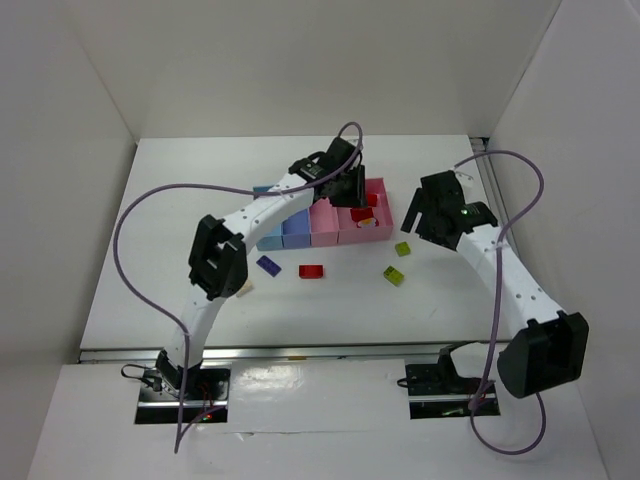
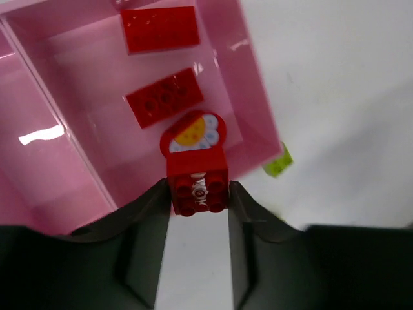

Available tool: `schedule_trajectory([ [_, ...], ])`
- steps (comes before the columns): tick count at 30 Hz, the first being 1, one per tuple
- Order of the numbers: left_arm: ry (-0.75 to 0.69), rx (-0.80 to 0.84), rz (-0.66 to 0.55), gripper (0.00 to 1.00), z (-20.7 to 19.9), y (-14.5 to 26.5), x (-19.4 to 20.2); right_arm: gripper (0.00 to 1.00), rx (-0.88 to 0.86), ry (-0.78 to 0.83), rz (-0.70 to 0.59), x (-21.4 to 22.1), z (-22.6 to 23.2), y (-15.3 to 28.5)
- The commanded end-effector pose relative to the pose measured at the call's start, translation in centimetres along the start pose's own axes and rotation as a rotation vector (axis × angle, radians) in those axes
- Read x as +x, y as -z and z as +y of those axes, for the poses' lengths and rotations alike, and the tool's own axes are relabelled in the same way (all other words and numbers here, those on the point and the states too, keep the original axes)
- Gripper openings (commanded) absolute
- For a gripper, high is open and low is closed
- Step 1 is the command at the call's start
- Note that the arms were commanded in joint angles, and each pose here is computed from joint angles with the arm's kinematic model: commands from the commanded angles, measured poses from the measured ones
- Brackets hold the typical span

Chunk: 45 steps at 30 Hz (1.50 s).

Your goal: Sort the legos into containers by color

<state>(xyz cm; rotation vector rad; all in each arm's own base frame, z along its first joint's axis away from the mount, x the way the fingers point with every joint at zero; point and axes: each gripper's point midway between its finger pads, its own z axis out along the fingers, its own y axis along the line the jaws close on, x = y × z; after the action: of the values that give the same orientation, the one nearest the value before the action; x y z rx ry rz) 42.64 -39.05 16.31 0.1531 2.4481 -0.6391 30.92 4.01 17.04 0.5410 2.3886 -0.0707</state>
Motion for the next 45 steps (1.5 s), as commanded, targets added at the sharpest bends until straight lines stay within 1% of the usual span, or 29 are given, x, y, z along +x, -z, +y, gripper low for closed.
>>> schedule_trajectory([
  [1,-0.026,0.010,-0.001,0.55,0.4,-2.3,-1.0,0.92,-0.089,-0.036,0.001,1.4,0.0,1.5],
  [2,-0.019,0.006,-0.008,0.66,0.8,-2.8,-1.5,0.93,-0.116,-0.043,-0.009,1.5,0.1,2.0],
  [5,-0.013,0.034,-0.017,0.86,0.4,-2.9,-2.5,0.94,-0.157,-0.021,0.021,2.8,0.6,2.0],
  [6,-0.014,0.043,-0.031,0.86,0.1,-2.1,-3.0,0.94,-0.172,-0.023,0.017,2.6,0.9,2.0],
  [7,-0.025,0.051,-0.044,0.86,-0.3,-0.9,-3.4,0.94,-0.218,0.034,0.047,3.8,1.6,1.9],
  [9,-0.039,0.062,-0.064,0.86,-0.7,1.1,-4.0,0.94,-0.317,0.095,0.025,4.1,3.9,2.6],
  [10,-0.037,0.038,-0.063,0.84,-0.1,1.6,-3.7,0.94,-0.352,0.126,0.030,4.5,5.0,2.8],
  [11,-0.053,0.054,-0.115,0.82,-0.9,4.8,-5.0,0.94,-0.390,0.191,0.051,5.9,6.6,3.0],
  [12,-0.053,0.046,-0.134,0.79,-0.8,6.3,-5.3,0.94,-0.421,0.221,0.051,6.5,8.0,3.1],
  [14,-0.065,-0.036,-0.148,0.75,1.3,8.1,-4.3,0.95,-0.444,0.271,0.046,7.3,10.2,3.5],
  [15,-0.057,-0.041,-0.214,0.73,1.5,11.9,-5.5,0.95,-0.477,0.322,0.073,9.1,12.3,3.6],
  [16,-0.056,-0.104,-0.181,0.72,3.6,11.8,-3.4,0.95,-0.500,0.355,0.075,9.6,13.4,3.8],
  [17,-0.043,-0.135,-0.189,0.70,5.1,12.9,-3.1,0.95,-0.523,0.389,0.070,10.1,14.6,3.9],
  [18,-0.032,-0.130,-0.222,0.70,5.2,15.8,-2.9,0.95,-0.584,0.452,0.066,11.6,16.9,4.4],
  [19,-0.011,-0.188,-0.165,0.69,7.9,15.4,-0.3,0.95,-0.607,0.505,0.062,12.4,17.8,4.6],
  [20,0.016,-0.212,-0.158,0.69,9.1,16.1,0.7,0.95,-0.619,0.585,0.035,12.7,18.8,4.7],
  [21,0.051,-0.249,-0.135,0.69,10.9,16.9,1.9,0.95,-0.618,0.671,0.065,14.8,19.5,4.0],
  [22,0.074,-0.278,-0.105,0.69,12.6,17.9,4.2,0.94,-0.624,0.766,0.055,15.4,19.9,3.7],
  [23,0.111,-0.295,-0.085,0.69,13.7,18.3,5.4,0.94,-0.637,0.805,0.042,15.4,21.0,3.8],
  [24,0.153,-0.321,-0.069,0.70,15.3,18.8,6.3,0.94,-0.618,0.866,0.063,16.7,21.4,2.7],
  [25,0.188,-0.350,-0.023,0.70,16.6,19.3,8.8,0.94,-0.594,0.925,0.058,16.7,21.4,1.9],
  [26,0.210,-0.369,-0.006,0.70,17.5,19.6,9.9,0.94,-0.595,0.955,0.047,16.7,22.2,2.0],
  [30,0.281,-0.431,0.062,0.75,19.8,20.0,14.3,0.94,-0.534,1.065,0.076,18.0,22.5,-0.9],
  [32,0.304,-0.431,0.098,0.76,20.2,19.9,16.2,0.94,-0.534,1.073,0.063,17.5,23.1,-1.5],
  [33,0.320,-0.430,0.091,0.76,20.2,20.1,16.5,0.94,-0.519,1.095,0.084,18.2,22.9,-2.4],
  [38,0.346,-0.443,0.143,0.76,20.5,20.1,19.2,0.93,-0.495,1.057,0.061,17.2,23.8,-4.6],
  [39,0.344,-0.461,0.146,0.76,21.0,20.0,19.6,0.89,-0.510,1.053,0.061,17.3,24.1,-4.5],
  [42,0.353,-0.457,0.136,0.76,20.9,20.1,19.5,0.86,-0.503,1.053,0.081,17.8,23.9,-5.6],
  [45,0.363,-0.463,0.141,0.75,21.0,20.1,19.8,0.75,-0.528,1.059,0.085,18.3,24.6,-6.0],
])
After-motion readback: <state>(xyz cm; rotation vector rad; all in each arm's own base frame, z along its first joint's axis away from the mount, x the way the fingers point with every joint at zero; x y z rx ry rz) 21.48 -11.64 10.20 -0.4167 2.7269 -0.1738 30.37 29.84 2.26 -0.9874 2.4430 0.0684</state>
